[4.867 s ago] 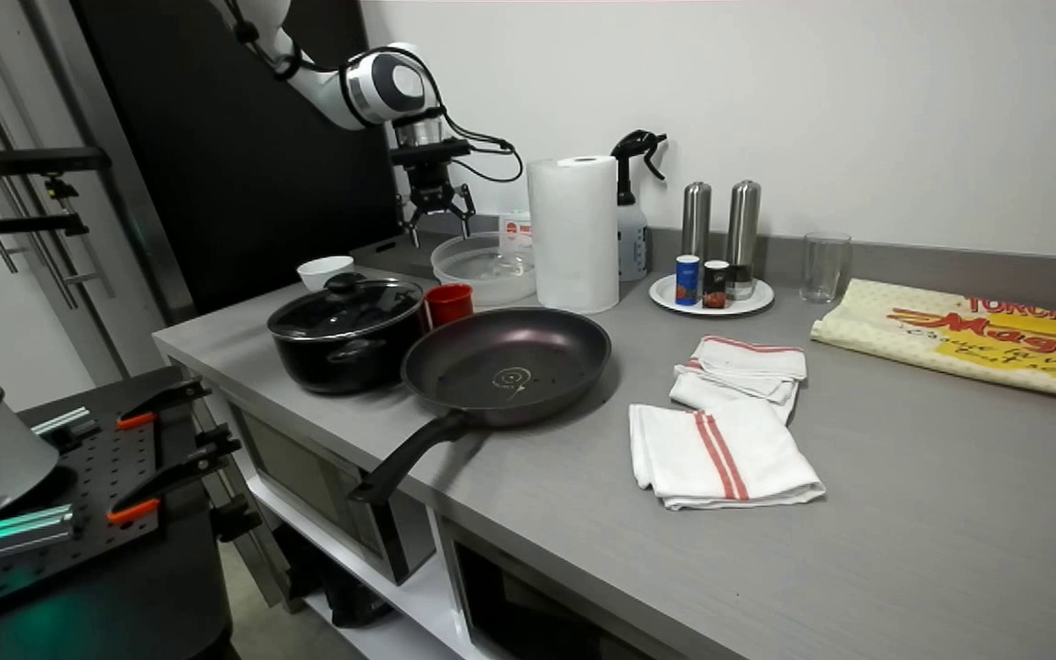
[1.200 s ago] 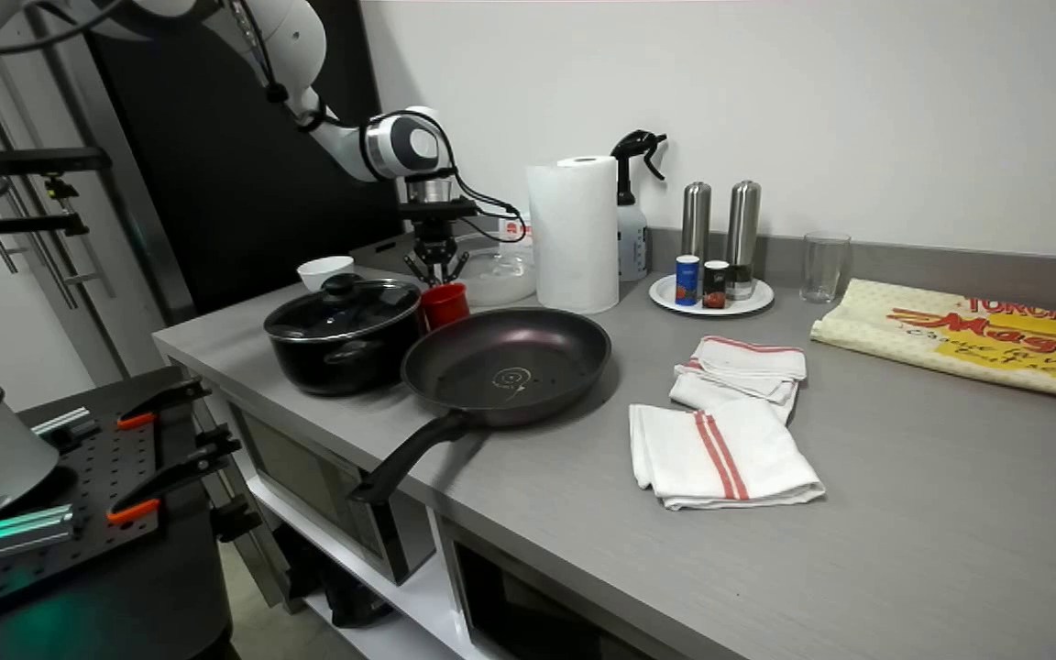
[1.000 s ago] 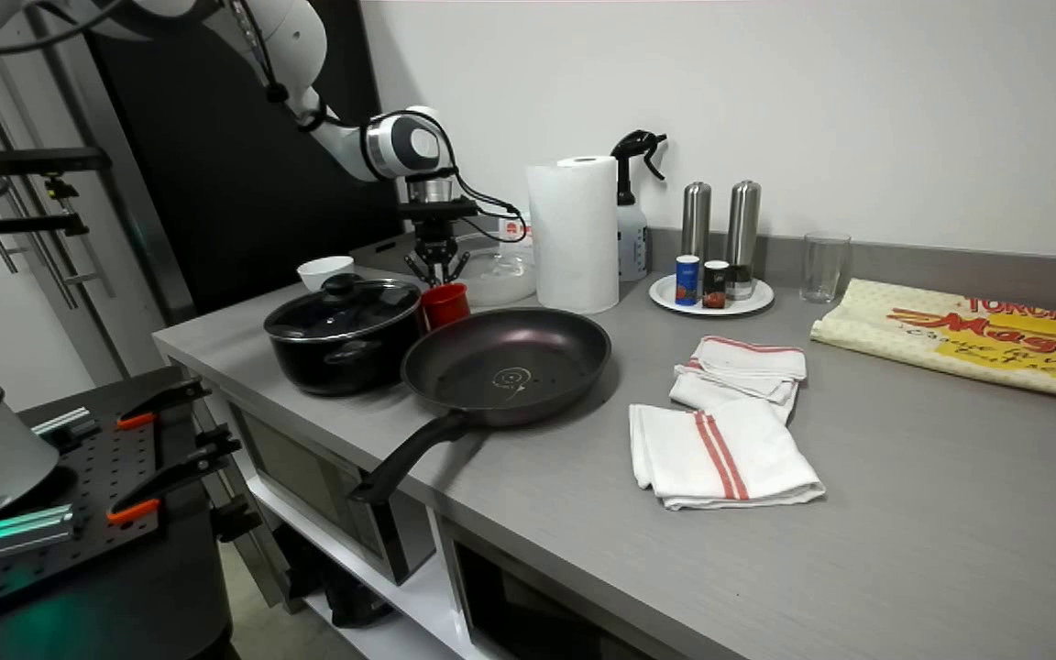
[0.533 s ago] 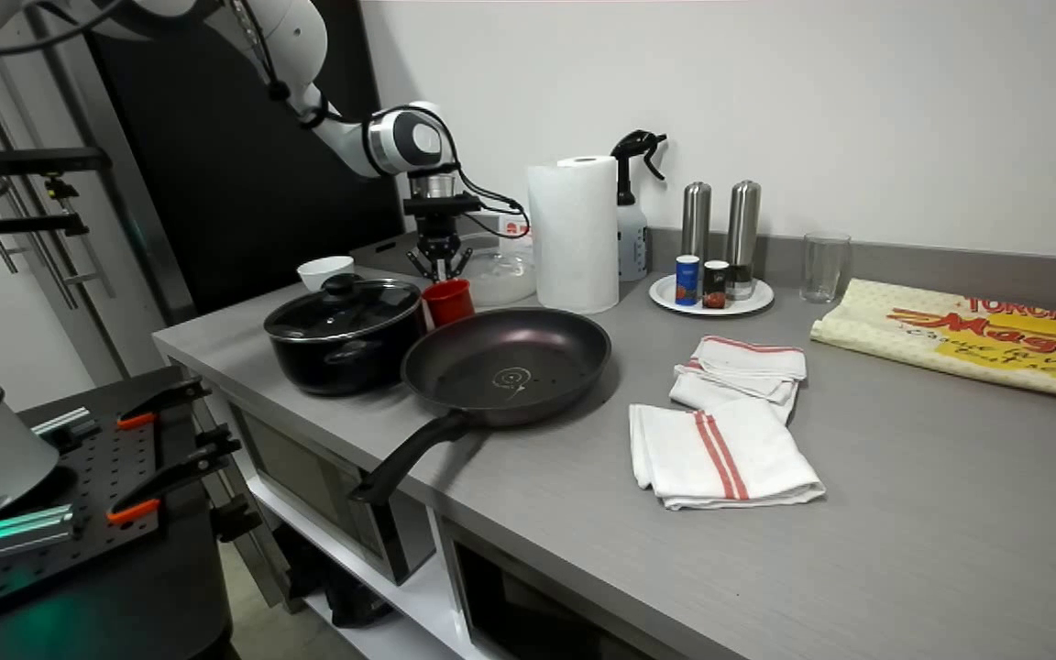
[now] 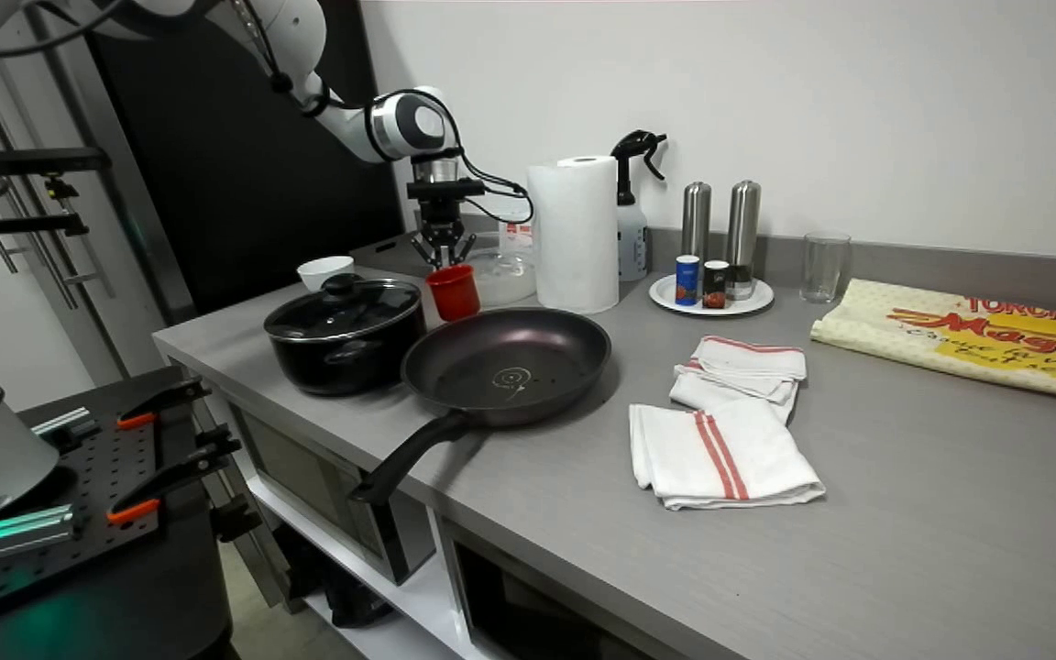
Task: Move the orange cup to the left
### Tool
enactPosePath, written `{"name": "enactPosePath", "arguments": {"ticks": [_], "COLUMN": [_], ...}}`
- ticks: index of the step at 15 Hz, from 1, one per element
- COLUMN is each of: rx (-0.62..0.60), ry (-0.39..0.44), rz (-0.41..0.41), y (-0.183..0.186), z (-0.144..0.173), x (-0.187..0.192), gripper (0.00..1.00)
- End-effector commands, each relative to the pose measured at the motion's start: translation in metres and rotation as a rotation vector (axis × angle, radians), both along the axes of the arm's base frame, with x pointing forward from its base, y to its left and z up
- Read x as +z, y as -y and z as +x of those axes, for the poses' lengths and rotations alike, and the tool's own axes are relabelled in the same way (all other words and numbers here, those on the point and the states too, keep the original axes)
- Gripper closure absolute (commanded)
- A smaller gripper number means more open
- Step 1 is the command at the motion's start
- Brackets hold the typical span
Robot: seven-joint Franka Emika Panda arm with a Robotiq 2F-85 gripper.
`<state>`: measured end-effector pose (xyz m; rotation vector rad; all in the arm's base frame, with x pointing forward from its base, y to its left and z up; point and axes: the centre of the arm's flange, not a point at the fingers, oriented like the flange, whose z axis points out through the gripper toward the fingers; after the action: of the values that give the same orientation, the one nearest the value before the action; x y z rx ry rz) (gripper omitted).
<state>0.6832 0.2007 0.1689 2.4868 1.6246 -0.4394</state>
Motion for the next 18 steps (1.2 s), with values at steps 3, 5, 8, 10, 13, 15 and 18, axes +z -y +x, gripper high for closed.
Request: {"name": "enactPosePath", "arguments": {"ticks": [3, 5, 8, 10, 13, 15, 18], "rx": [0.019, 0.013, 0.003, 0.005, 0.022, 0.036, 0.074], "ry": [0.002, 0.011, 0.043, 0.064, 0.086, 0.086, 0.066], "rz": [-0.034, -0.040, -0.041, -0.040, -0.045, -0.048, -0.057], "y": [-0.006, -0.008, -0.012, -0.016, -0.024, -0.031, -0.046], "z": [0.011, 0.011, 0.011, 0.009, 0.006, 0.001, -0.012], "x": [0.031, 0.042, 0.062, 0.076, 0.094, 0.103, 0.111], "gripper": [0.96, 0.96, 0.96, 0.96, 0.96, 0.96, 0.96]}}
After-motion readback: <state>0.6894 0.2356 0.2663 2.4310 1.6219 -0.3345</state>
